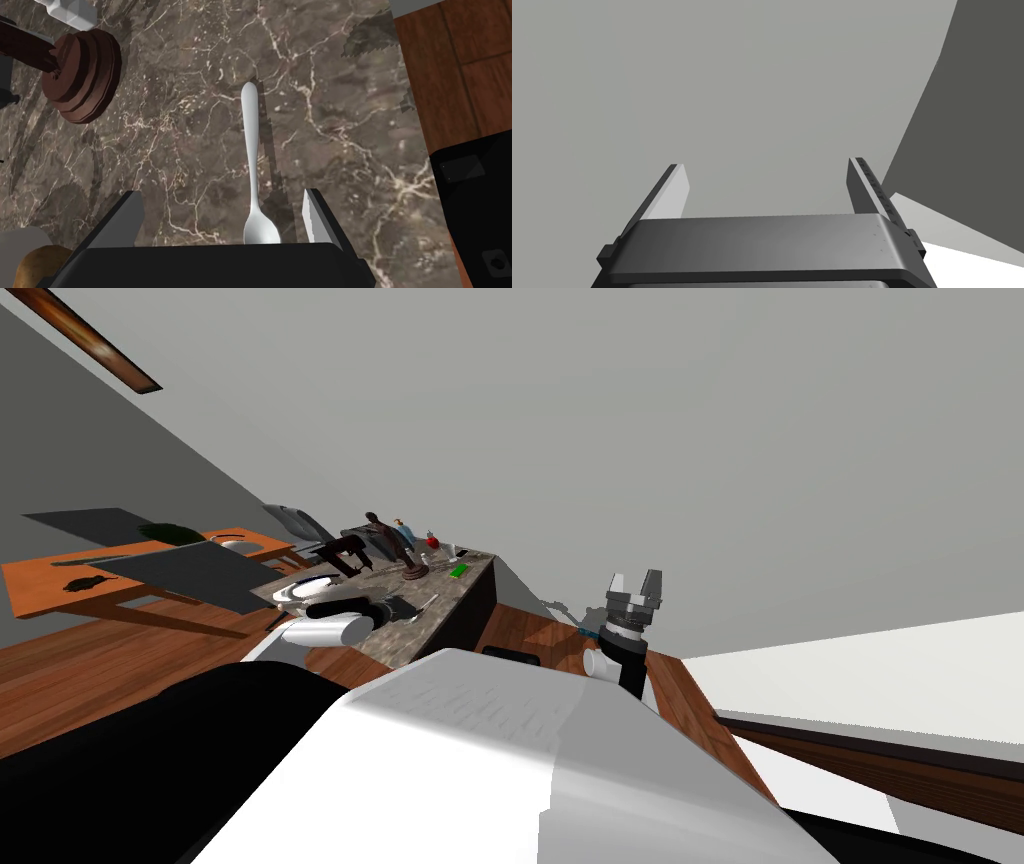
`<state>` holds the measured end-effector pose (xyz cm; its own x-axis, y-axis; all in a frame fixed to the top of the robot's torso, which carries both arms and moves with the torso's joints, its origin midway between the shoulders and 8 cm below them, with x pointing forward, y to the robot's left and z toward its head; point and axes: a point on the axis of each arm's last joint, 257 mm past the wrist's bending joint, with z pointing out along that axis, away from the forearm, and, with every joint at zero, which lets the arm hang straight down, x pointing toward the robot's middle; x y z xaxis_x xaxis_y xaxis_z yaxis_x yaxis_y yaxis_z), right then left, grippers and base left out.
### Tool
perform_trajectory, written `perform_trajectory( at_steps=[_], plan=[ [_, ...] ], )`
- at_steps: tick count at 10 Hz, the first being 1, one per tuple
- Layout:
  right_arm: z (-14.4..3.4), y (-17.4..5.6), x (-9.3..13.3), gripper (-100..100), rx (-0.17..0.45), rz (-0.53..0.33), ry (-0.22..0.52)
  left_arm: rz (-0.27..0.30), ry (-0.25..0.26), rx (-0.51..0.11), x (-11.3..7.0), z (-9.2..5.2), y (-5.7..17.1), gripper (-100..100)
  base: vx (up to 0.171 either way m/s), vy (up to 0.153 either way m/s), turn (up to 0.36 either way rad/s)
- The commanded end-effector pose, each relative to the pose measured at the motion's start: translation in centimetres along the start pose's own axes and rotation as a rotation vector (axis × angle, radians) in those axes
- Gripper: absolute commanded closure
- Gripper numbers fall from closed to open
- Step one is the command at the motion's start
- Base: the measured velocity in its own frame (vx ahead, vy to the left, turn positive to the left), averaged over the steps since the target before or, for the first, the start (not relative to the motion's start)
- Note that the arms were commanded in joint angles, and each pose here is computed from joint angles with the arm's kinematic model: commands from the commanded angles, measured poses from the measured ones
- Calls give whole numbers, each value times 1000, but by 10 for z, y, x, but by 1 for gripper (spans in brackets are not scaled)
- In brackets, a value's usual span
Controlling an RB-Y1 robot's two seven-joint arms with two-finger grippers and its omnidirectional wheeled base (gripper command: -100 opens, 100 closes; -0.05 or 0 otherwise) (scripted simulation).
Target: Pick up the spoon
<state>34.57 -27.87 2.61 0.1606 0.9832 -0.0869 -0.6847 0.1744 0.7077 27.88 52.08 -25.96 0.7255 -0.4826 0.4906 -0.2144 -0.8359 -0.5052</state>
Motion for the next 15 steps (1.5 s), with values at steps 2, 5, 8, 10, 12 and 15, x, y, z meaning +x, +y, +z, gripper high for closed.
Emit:
perform_trajectory(
  at_steps=[2,5,8,10,12,15],
  plan=[
    [0,0,0,0,0,0,0,-22,-49,-46,-15,-3,11,-100,54,32,-27],
    [0,0,0,0,0,0,0,-60,-113,-115,-36,-9,28,-100,85,36,-30],
    [0,0,0,0,0,0,0,-76,-162,-163,-50,-14,41,-100,76,39,-24],
    [0,0,0,0,0,0,0,-90,-195,-200,-59,-18,50,-100,71,38,-26],
    [0,0,0,0,0,0,0,-103,-226,-235,-68,-23,60,-100,65,28,-25],
    [0,0,0,0,0,0,0,-122,-279,-296,-82,-33,76,-100,64,38,-26]
  ],
)
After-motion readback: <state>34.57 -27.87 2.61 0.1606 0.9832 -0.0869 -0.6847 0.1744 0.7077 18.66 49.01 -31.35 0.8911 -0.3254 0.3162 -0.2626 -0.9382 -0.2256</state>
